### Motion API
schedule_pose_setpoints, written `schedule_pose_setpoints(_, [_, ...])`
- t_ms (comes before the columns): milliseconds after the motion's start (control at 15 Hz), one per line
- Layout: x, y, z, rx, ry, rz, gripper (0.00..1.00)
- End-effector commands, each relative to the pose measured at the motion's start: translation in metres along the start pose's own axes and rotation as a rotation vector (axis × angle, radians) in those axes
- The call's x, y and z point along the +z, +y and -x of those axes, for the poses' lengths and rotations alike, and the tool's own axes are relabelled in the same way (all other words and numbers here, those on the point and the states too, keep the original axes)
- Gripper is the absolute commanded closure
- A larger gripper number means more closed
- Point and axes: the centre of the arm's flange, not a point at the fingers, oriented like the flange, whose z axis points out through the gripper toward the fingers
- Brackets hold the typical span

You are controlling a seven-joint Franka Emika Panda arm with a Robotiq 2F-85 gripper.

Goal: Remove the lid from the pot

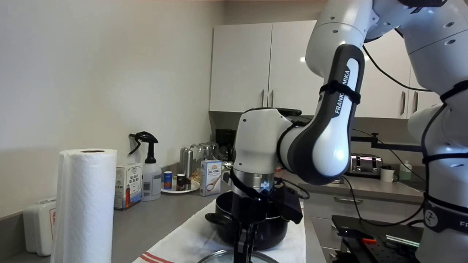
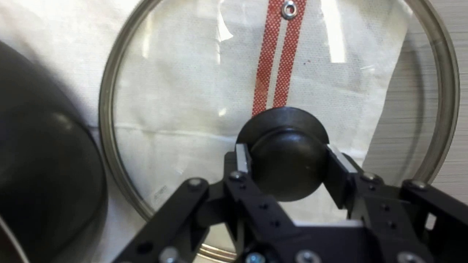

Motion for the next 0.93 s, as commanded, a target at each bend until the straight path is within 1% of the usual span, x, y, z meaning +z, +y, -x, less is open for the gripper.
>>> schedule_pose_setpoints(0, [0.005, -0.001, -0.014, -0.019, 0.013, -0.028, 0.75])
schedule_pose_setpoints(200, [0.003, 0.000, -0.016, -0.022, 0.016, -0.034, 0.75])
schedule_pose_setpoints(267, [0.002, 0.000, -0.016, -0.023, 0.017, -0.035, 0.54])
schedule_pose_setpoints(333, [0.001, 0.000, -0.016, -0.026, 0.021, -0.033, 0.25])
schedule_pose_setpoints(400, [-0.002, 0.000, -0.014, -0.028, 0.023, -0.034, 0.24])
schedule_pose_setpoints(533, [-0.008, -0.003, -0.013, -0.037, 0.034, -0.036, 0.11])
schedule_pose_setpoints(600, [-0.012, -0.005, -0.012, -0.042, 0.042, -0.035, 0.03])
schedule_pose_setpoints(733, [-0.022, -0.011, -0.008, -0.052, 0.056, -0.036, 0.00])
schedule_pose_setpoints(867, [-0.040, -0.018, -0.002, -0.067, 0.072, -0.041, 0.00])
